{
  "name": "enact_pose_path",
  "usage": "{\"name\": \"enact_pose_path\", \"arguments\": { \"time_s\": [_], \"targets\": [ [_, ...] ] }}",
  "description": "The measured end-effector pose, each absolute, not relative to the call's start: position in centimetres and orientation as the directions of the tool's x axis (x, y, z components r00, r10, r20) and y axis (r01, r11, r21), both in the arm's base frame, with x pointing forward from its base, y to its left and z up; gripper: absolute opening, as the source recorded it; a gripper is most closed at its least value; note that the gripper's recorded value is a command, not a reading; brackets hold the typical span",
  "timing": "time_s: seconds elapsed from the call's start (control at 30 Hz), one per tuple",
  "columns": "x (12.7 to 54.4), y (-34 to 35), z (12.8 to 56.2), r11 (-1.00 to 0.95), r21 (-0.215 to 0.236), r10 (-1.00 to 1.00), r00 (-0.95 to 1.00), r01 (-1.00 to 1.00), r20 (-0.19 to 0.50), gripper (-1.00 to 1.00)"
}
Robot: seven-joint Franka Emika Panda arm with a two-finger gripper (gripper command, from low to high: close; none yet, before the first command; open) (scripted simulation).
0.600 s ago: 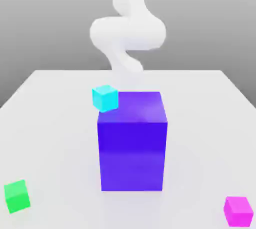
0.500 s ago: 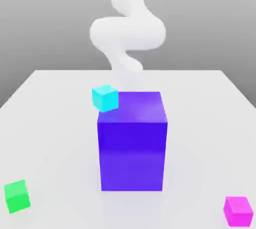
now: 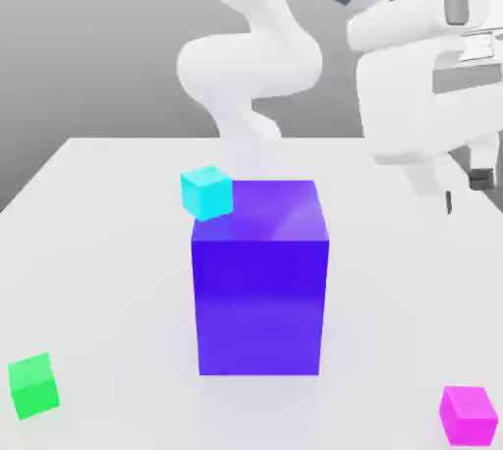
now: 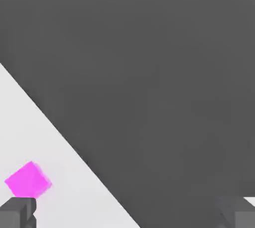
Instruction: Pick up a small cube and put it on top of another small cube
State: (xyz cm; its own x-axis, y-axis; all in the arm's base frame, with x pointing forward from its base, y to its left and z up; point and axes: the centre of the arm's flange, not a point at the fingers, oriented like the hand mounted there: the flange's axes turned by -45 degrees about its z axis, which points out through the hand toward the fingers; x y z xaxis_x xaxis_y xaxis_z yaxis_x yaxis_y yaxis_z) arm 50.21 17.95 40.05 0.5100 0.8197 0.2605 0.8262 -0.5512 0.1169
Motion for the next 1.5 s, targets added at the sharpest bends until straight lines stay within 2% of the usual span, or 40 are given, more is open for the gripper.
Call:
{"name": "enact_pose_path", "arguments": {
  "time_s": [0.17, 0.33, 0.5, 0.53, 0.73, 0.9, 1.07, 1.2, 1.33, 1.5],
  "targets": [
    [49.5, 22.2, 31.1, -0.336, 0.083, 0.936, 0.322, 0.938, 0.143, 0.0],
    [47.4, 25.2, 22.2, -0.105, 0.025, 0.994, 0.104, 0.994, 0.033, 0.0],
    [46.5, 26.1, 14.5, -0.027, 0.001, 1.0, 0.027, 1.0, 0.001, 0.0],
    [46.4, 26.1, 13.4, -0.026, 0.001, 1.0, 0.026, 1.0, 0.0, -1.0],
    [46.4, 26.1, 12.8, -0.025, -0.001, 1.0, 0.025, 1.0, -0.001, -1.0],
    [46.4, 26.1, 18.0, -0.025, -0.001, 1.0, 0.025, 1.0, -0.001, -1.0],
    [50.4, 14.6, 20.2, -0.26, 0.003, 0.965, 0.26, 0.966, -0.013, -1.0],
    [51.5, 4.6, 21.2, -0.448, 0.005, 0.894, 0.448, 0.894, -0.018, -1.0],
    [50.4, -5.5, 22.2, -0.622, 0.005, 0.783, 0.622, 0.783, -0.017, -1.0],
    [46.2, -18.0, 23.0, -0.813, 0.001, 0.582, 0.813, 0.582, -0.009, -1.0]
  ]
}}
